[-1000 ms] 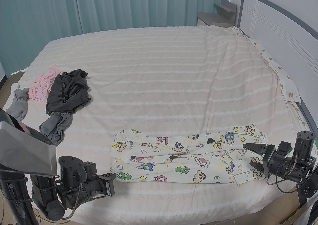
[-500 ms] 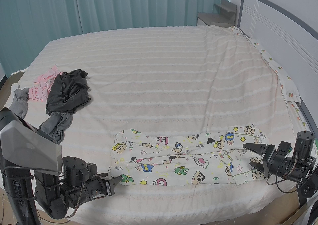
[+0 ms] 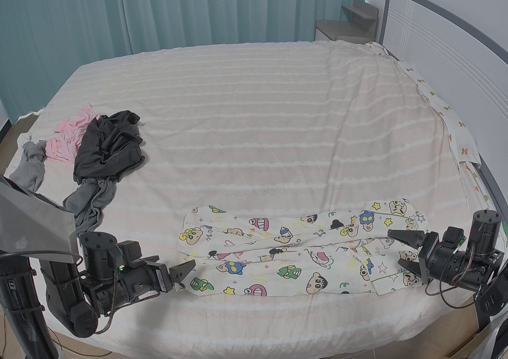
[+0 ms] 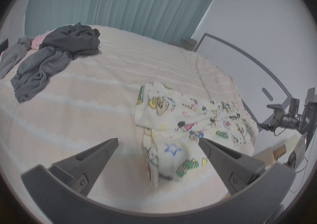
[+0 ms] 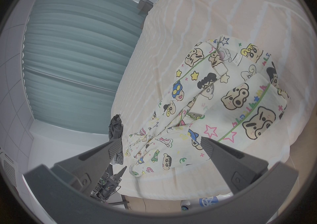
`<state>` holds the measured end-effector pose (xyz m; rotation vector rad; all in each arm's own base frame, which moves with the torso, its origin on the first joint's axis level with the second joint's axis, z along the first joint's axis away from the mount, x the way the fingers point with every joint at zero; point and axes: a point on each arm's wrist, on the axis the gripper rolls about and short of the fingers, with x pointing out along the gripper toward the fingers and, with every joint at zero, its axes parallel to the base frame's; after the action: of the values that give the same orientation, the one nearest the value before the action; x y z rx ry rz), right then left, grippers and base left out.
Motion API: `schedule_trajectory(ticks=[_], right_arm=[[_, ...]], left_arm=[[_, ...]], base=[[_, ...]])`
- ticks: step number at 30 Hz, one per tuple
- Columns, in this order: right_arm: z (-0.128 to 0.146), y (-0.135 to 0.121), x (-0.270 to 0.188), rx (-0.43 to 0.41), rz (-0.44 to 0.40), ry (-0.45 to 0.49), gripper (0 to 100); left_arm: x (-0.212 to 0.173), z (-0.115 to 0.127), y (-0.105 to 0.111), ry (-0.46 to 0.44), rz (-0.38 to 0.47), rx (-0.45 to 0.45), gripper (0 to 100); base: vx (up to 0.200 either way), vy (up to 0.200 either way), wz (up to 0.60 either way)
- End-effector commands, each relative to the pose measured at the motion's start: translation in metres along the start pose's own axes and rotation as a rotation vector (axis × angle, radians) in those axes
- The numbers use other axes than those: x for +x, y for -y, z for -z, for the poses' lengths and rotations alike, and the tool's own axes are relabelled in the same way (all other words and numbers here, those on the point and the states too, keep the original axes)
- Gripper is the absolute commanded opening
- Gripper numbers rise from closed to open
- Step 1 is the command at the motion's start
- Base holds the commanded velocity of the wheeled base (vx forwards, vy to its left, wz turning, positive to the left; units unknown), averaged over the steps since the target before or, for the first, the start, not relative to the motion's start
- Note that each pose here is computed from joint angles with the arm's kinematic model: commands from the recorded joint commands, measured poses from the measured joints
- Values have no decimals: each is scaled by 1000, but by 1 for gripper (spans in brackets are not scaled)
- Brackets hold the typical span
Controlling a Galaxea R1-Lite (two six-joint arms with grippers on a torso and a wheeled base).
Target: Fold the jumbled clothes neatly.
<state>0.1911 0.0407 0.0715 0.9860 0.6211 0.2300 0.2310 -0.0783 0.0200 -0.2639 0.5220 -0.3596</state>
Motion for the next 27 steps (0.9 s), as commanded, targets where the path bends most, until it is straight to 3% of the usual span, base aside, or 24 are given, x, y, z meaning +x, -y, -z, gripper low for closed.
schedule_trajectory(ticks=[1,13,24,27], right_arm=[[0,1,1,1,3,-4,100],[1,2,2,3,13,-11,100],[1,3,3,4,14,-11,100],[1,3,3,3,14,-13,100]], left_arm=[[15,-8,6,47,29,8,100],[79,-36,10,-85,-65,0,100],[91,-29,12,-143,-67,-12,100],[96,-30,15,-136,-57,-63,100]], base=[[0,0,0],[0,0,0],[0,0,0],[0,0,0]])
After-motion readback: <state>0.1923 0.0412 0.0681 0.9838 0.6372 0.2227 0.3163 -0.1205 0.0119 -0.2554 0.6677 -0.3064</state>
